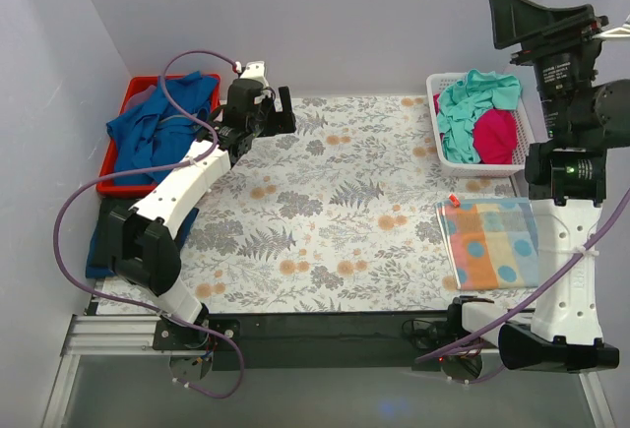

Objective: Fold and stack the t-shirts

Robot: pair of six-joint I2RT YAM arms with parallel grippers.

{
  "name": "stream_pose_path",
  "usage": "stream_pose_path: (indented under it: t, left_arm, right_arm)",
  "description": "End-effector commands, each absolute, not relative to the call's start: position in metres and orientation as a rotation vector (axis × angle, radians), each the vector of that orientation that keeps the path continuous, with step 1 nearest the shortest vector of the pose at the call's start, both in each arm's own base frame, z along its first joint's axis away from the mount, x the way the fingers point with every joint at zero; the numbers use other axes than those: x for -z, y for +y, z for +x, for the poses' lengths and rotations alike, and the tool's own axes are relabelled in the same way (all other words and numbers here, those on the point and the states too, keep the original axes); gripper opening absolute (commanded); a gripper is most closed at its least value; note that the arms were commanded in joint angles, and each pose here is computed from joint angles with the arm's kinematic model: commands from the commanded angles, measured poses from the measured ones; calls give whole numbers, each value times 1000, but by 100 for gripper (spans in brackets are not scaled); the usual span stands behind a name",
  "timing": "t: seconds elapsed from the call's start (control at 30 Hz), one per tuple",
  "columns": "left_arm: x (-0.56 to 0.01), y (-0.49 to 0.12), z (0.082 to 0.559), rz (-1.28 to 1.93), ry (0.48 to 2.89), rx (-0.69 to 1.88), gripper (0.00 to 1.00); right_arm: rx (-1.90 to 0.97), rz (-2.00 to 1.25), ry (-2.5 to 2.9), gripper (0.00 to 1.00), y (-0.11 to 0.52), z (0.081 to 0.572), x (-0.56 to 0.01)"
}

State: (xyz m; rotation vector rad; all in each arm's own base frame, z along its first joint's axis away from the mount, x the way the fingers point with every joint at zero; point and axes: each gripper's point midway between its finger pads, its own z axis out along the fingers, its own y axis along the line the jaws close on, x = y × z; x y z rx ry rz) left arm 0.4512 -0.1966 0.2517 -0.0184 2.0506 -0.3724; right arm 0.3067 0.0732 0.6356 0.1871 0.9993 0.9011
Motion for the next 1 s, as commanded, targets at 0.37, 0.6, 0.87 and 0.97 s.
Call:
stream_pose_path:
  t: [0.37,0.6,0.87,0.97]
  left_arm:
    - [-292,-188,440,-19,1974,389,86]
    - [-292,-189,440,-21,1973,397,86]
    - [-290,-187,438,-31,1966,390,87]
    - [-286,-187,440,-30,1974,385,94]
  right_arm:
    - [-788,-183,567,98,88,209,-685]
    - [-812,-35,603,98,71,238,-666]
    - [-539,80,1032,98,50,326,-600]
    - [-469,111,1206,98,44,364,-561]
